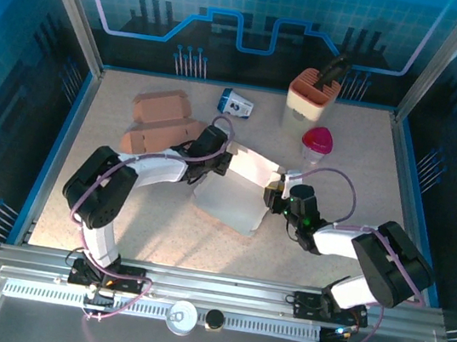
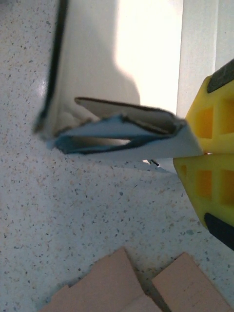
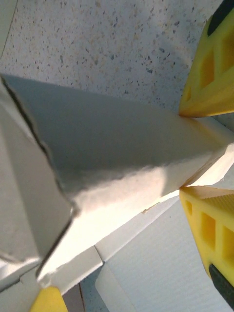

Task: Fold the paper box

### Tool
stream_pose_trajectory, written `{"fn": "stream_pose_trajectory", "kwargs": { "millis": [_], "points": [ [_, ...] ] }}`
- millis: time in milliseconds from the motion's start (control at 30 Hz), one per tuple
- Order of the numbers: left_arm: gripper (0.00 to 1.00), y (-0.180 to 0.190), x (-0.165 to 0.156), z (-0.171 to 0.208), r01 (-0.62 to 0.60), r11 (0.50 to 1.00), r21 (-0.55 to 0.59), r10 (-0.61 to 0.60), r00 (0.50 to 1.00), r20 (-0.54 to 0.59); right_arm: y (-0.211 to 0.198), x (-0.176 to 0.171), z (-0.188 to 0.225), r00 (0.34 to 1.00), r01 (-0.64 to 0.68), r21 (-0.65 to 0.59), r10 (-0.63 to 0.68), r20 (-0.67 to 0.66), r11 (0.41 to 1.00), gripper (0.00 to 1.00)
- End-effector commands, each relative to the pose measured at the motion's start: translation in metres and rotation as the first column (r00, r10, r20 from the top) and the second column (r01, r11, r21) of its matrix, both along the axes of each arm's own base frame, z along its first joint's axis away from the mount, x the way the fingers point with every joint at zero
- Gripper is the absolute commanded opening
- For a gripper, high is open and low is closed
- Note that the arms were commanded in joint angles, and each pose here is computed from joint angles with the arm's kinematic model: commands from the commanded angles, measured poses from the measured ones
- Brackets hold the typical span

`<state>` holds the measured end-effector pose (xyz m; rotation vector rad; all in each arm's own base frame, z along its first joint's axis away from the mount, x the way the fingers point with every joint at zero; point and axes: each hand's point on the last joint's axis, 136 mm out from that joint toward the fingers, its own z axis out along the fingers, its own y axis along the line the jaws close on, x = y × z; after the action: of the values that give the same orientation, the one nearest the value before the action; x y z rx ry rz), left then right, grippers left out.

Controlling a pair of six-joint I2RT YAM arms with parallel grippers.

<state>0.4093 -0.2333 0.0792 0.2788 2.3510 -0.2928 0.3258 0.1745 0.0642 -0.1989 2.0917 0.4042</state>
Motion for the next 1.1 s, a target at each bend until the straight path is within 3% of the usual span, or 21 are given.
{"fn": "stream_pose_trajectory", "kwargs": {
  "millis": [0,300,567,900,1067],
  "points": [
    [0.00,-0.006,-0.029,-0.024,0.010,1.000,-0.011,-0.011,0.995,-0.103,0.006,0.004,0.015,0.999,0.020,-0.002,-0.020,0.039,1.000,0.41],
    [0.00,-0.004,-0.041,-0.029,-0.026,0.999,-0.033,0.022,0.995,-0.102,0.004,0.004,0.014,0.997,-0.002,-0.054,0.006,0.082,0.999,0.36],
    [0.11,-0.002,-0.047,-0.021,-0.028,0.998,-0.057,0.022,0.995,-0.102,0.009,0.005,0.006,0.995,-0.037,-0.097,0.045,0.085,0.995,0.30],
    [0.52,0.007,-0.060,-0.002,-0.069,0.990,-0.121,0.057,0.993,-0.102,0.011,0.003,0.007,0.994,-0.054,-0.102,0.064,0.092,0.993,0.32],
    [0.57,0.007,-0.067,0.006,-0.078,0.982,-0.173,0.058,0.991,-0.122,0.014,0.002,0.007,0.993,-0.071,-0.101,0.081,0.090,0.992,0.32]
  ]
}}
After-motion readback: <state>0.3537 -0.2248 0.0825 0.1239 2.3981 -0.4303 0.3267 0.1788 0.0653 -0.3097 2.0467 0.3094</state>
